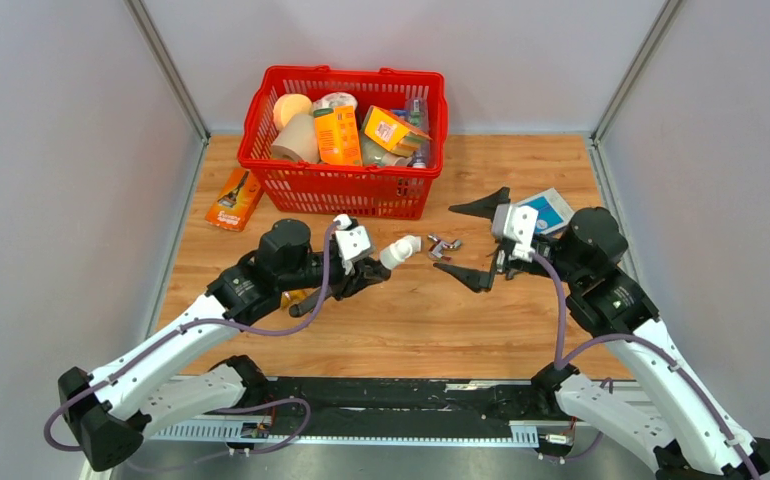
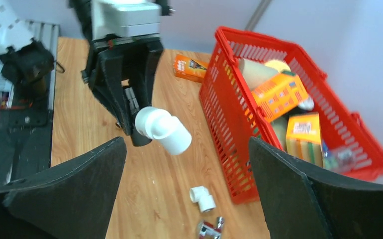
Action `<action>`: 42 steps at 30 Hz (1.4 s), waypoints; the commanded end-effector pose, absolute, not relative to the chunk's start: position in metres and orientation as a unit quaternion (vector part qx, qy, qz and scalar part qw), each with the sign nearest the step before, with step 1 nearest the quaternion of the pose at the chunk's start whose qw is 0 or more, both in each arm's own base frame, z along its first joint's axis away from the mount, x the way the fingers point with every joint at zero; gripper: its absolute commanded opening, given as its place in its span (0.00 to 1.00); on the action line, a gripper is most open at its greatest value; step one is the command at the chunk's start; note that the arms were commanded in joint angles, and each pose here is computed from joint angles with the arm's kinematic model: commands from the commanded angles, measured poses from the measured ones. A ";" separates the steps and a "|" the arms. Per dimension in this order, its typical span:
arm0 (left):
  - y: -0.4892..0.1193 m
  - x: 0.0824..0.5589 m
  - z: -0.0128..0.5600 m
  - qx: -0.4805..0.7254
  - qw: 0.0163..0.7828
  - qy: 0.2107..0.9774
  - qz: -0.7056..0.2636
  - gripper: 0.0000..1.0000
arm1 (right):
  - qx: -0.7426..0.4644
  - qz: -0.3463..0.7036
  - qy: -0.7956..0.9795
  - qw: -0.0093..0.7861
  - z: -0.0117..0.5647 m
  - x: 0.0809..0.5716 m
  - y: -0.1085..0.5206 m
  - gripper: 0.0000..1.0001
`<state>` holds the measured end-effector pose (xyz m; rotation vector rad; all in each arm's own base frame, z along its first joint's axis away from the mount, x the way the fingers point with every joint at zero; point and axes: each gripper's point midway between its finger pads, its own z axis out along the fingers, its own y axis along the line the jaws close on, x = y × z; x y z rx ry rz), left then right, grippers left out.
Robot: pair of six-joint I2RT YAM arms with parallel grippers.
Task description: Install the water faucets
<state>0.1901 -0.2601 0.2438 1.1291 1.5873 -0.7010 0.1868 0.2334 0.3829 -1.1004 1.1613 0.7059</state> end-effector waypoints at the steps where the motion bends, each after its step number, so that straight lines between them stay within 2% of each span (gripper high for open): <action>1: -0.291 0.143 0.307 0.527 0.485 0.551 -0.427 0.00 | -0.613 0.290 0.388 0.624 0.371 0.157 0.242 0.99; 10: -0.308 0.138 0.323 0.560 0.456 0.517 -0.459 0.00 | -0.645 0.352 0.371 0.568 0.357 0.147 0.264 0.92; 17: -0.314 0.145 0.324 0.571 0.450 0.516 -0.453 0.00 | -0.647 0.388 0.375 0.538 0.353 0.148 0.278 0.74; 20: -0.315 0.153 0.325 0.565 0.459 0.526 -0.440 0.00 | -0.641 0.401 0.391 0.525 0.349 0.149 0.281 0.62; 22: -0.314 0.159 0.327 0.557 0.476 0.530 -0.427 0.00 | -0.632 0.407 0.410 0.516 0.345 0.152 0.282 0.49; 23: -0.312 0.168 0.326 0.542 0.487 0.547 -0.412 0.00 | -0.624 0.407 0.426 0.514 0.343 0.157 0.284 0.40; 26: -0.304 0.187 0.340 0.500 0.556 0.560 -0.358 0.00 | -0.556 0.408 0.519 0.504 0.334 0.182 0.287 0.00; 27: -0.294 0.209 0.335 0.470 0.585 0.588 -0.302 0.00 | -0.505 0.412 0.572 0.498 0.332 0.195 0.287 0.00; 28: -0.293 0.206 0.342 0.460 0.607 0.582 -0.285 0.00 | -0.462 0.413 0.610 0.494 0.329 0.207 0.289 0.00; 31: -0.272 0.230 0.349 0.389 0.686 0.597 -0.147 0.00 | -0.329 0.406 0.709 0.473 0.319 0.245 0.290 0.00; 34: -0.256 0.238 0.345 0.347 0.722 0.598 -0.029 0.00 | -0.171 0.410 0.783 0.435 0.304 0.273 0.290 0.00; 35: -0.266 0.230 0.351 0.340 0.737 0.584 -0.024 0.00 | -0.105 0.422 0.805 0.405 0.293 0.278 0.292 0.00; 36: -0.255 0.233 0.342 0.345 0.734 0.583 0.041 0.00 | -0.072 0.433 0.811 0.386 0.288 0.279 0.295 0.00; 37: -0.264 0.225 0.352 0.319 0.758 0.568 0.039 0.00 | -0.048 0.438 0.818 0.369 0.281 0.282 0.298 0.00; 38: -0.255 0.225 0.342 0.337 0.750 0.559 0.109 0.00 | -0.030 0.445 0.824 0.349 0.274 0.282 0.302 0.00; 42: -0.272 0.219 0.338 0.328 0.758 0.543 0.150 0.00 | -0.021 0.467 0.826 0.315 0.272 0.281 0.314 0.00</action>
